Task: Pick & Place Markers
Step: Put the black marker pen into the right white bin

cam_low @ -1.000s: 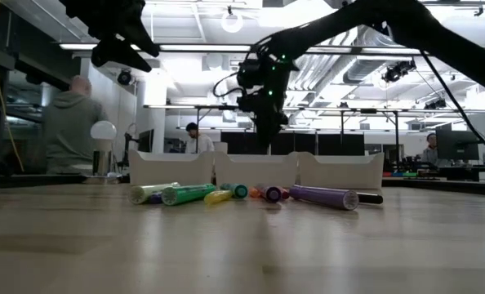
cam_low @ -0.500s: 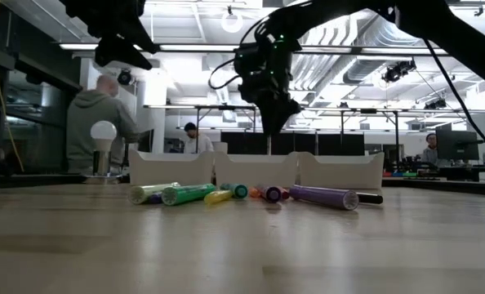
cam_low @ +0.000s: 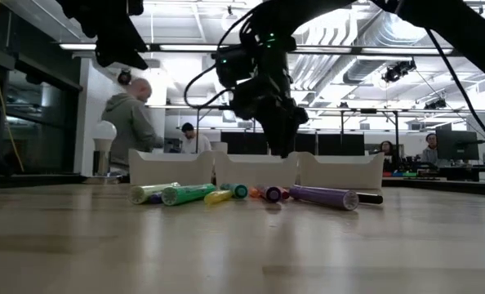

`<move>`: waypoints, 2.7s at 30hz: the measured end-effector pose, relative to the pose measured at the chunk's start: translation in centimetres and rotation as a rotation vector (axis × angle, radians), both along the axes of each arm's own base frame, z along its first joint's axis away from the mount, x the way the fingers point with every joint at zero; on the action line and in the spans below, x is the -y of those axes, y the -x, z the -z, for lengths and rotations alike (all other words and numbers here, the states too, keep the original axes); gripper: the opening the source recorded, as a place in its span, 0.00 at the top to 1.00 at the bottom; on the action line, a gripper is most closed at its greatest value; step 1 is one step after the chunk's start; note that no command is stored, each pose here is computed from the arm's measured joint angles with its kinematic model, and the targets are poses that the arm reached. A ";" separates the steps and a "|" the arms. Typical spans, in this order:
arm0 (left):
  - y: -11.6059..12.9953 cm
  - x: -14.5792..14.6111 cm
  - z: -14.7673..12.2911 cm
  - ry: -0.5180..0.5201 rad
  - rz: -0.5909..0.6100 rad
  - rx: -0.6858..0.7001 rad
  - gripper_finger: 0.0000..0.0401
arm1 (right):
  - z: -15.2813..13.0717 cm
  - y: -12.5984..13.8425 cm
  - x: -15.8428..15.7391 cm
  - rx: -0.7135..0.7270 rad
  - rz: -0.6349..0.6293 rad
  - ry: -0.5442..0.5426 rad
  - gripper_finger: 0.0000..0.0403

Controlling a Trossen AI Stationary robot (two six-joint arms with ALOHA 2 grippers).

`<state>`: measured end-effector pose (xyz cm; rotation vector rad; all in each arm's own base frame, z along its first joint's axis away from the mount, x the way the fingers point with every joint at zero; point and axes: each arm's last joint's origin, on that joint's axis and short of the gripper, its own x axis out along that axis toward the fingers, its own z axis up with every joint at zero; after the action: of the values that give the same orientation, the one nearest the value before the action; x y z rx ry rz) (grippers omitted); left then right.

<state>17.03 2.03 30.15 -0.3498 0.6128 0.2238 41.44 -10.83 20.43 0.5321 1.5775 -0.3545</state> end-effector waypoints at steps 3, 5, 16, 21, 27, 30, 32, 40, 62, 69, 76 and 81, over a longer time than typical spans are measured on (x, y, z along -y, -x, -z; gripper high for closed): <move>0.1 0.0 0.2 -0.009 0.011 -0.023 0.48 | 1.0 -0.2 -2.0 -0.035 0.011 0.013 0.64; 0.2 0.0 0.2 -0.018 0.018 -0.032 0.48 | 1.5 -0.3 -3.2 -0.049 0.029 0.017 0.64; 0.2 0.1 0.3 -0.037 0.064 -0.039 0.48 | 3.7 0.0 -8.3 -0.124 0.101 0.063 0.64; 0.2 0.2 0.3 -0.036 0.090 -0.038 0.48 | 3.8 0.5 -9.5 -0.140 0.134 0.140 0.64; 0.2 0.2 0.3 -0.038 0.100 -0.039 0.48 | 1.5 3.3 -9.3 -0.065 0.259 0.193 0.64; 0.2 0.2 0.3 -0.043 0.103 -0.039 0.48 | 1.8 5.0 -9.0 0.006 0.339 0.147 0.64; 0.2 0.2 0.3 -0.051 0.111 -0.041 0.48 | 2.5 6.2 -8.9 0.026 0.393 0.124 0.64; 0.2 0.2 0.3 -0.052 0.111 -0.041 0.48 | 3.3 8.1 -9.0 0.073 0.419 0.103 0.65; 0.2 0.2 0.3 -0.043 0.125 -0.044 0.48 | 4.7 7.7 -11.8 0.144 0.438 0.116 0.65; 0.2 0.2 0.3 -0.043 0.135 -0.043 0.48 | 4.9 7.8 -12.3 0.157 0.438 0.143 0.65; 0.2 0.3 0.3 -0.042 0.135 -0.042 0.48 | 6.1 7.5 -12.4 0.136 0.431 0.168 0.65; 0.3 0.3 0.3 -0.041 0.137 -0.046 0.48 | 7.2 7.3 -12.4 0.096 0.465 0.178 0.65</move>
<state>16.78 1.77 29.81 -0.2628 0.6737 0.1133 34.16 1.60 13.19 0.7645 1.3047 -0.8013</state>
